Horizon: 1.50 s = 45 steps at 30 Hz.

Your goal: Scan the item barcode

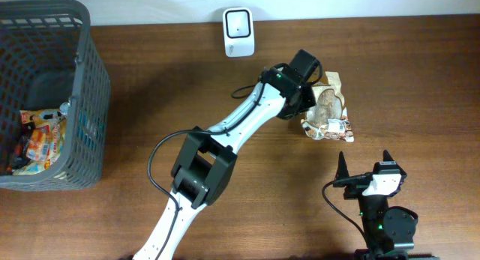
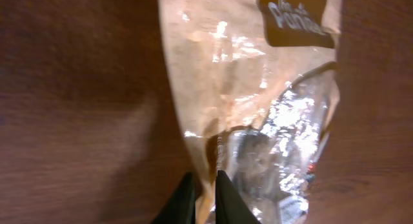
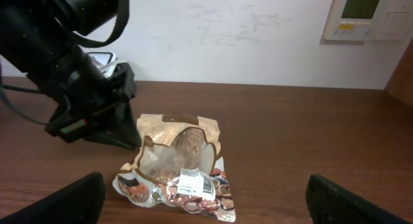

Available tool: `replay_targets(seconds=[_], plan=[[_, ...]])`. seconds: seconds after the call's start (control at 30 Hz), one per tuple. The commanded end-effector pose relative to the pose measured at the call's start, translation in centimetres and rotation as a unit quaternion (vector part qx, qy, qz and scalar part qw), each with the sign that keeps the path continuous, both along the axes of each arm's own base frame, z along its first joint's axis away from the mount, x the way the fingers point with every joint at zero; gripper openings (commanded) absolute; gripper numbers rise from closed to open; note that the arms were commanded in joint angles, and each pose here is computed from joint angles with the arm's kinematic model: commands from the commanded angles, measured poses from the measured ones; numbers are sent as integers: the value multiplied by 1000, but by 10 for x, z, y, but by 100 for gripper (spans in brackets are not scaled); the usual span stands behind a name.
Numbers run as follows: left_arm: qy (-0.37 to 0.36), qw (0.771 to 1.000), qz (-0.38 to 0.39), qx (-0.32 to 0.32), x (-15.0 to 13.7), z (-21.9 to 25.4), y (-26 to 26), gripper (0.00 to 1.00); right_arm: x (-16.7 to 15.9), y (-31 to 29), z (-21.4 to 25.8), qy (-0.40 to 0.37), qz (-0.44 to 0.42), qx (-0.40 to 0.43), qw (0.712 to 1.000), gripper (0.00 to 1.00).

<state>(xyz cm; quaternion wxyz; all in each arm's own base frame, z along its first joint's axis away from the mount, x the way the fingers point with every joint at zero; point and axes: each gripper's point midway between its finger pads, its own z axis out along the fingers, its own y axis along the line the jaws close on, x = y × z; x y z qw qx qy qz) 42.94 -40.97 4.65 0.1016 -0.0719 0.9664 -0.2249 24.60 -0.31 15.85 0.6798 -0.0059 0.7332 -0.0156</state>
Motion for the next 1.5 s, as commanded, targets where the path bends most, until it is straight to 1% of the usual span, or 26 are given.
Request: replay_targets(seconds=[0.0, 0.07, 0.13, 0.23, 0.3, 0.33, 0.37, 0.47, 0.57, 0.6, 0.67, 0.7, 0.73, 0.8, 0.83, 0.87, 0.9, 0.93, 0.97, 1.0, 1.07, 1.13, 1.2, 1.27, 1.4, 1.47], plan=[[-6, 1000, -2, 6, 15, 14, 18, 4, 0, -3, -3, 2, -7, 2, 1000, 98], [-5, 1000, -2, 14, 21, 20, 32, 3, 0, -3, -3, 2, -7, 2, 1000, 99], [-16, 999, -21, 25, 29, 33, 45, 0, 0, -3, -3, 2, -7, 2, 1000, 98], [-58, 996, -64, 32, 40, 78, 60, 1, 0, -3, -3, 2, -7, 2, 1000, 98], [-97, 989, -101, 39, 43, 120, 74, 14, 0, -3, -3, 2, -7, 2, 1000, 98], [-121, 984, -120, 47, 42, 147, 87, 27, 0, -3, -3, 2, -7, 2, 1000, 98], [-131, 984, -110, 56, 42, 166, 104, 30, 0, -3, -3, 2, -7, 2, 1000, 98], [-158, 984, -53, 57, 41, 223, 170, 30, 0, -3, -3, 2, -7, 2, 1000, 98], [-161, 985, 11, 63, 39, 257, 241, 34, 0, -3, -3, 2, -7, 2, 1000, 98], [-181, 982, 8, 59, 39, 273, 263, 36, 0, -3, -3, 2, -7, 2, 1000, 98], [-211, 976, 41, 40, 35, 306, 310, 44, 0, -3, -3, 2, -7, 2, 1000, 98], [-219, 974, 50, 35, 33, 315, 322, 54, 0, -3, -3, 2, -7, 2, 1000, 98], [-233, 971, 44, 32, 30, 324, 333, 59, 0, -3, -3, 2, -7, 2, 1000, 98], [-251, 967, 42, 33, 25, 336, 349, 82, 0, -3, -3, 2, -7, 2, 1000, 98], [-253, 967, 31, 4, 22, 341, 345, 93, 0, -3, -3, 2, -7, 2, 1000, 98], [-259, 965, -9, -27, 17, 345, 330, 97, 0, -3, -3, 2, -7, 2, 1000, 98], [-260, 960, -79, -61, 10, 343, 303, 99, 0, -3, -3, 2, -7, 2, 1000, 98], [-251, 960, -103, -66, 9, 335, 289, 99, 0, -3, -3, 2, -7, 2, 1000, 98], [-232, 964, -119, -61, 8, 323, 277, 99, 0, -3, -3, 2, -7, 2, 1000, 98], [-198, 970, -132, -48, 7, 302, 263, 99, 0, -3, -3, 2, -7, 2, 1000, 98], [-144, 976, -163, -33, 3, 265, 233, 100, 0, -3, -3, 2, -7, 2, 1000, 98], [-120, 970, -210, -33, 6, 223, 185, 100, 0, -3, -3, 2, -7, 2, 1000, 98], [-119, 963, -237, -38, 10, 193, 149, 100, 0, -3, -3, 2, -7, 2, 1000, 98], [-110, 963, -241, -48, 11, 160, 120, 100, 0, -3, -3, 2, -7, 2, 1000, 99], [-103, 969, -211, -80, 14, 102, 71, 100, 0, -3, -3, 2, -7, 2, 1000, 98], [-106, 974, -184, -80, 12, 76, 51, 99, 0, -3, -3, 2, -7, 2, 1000, 98]])
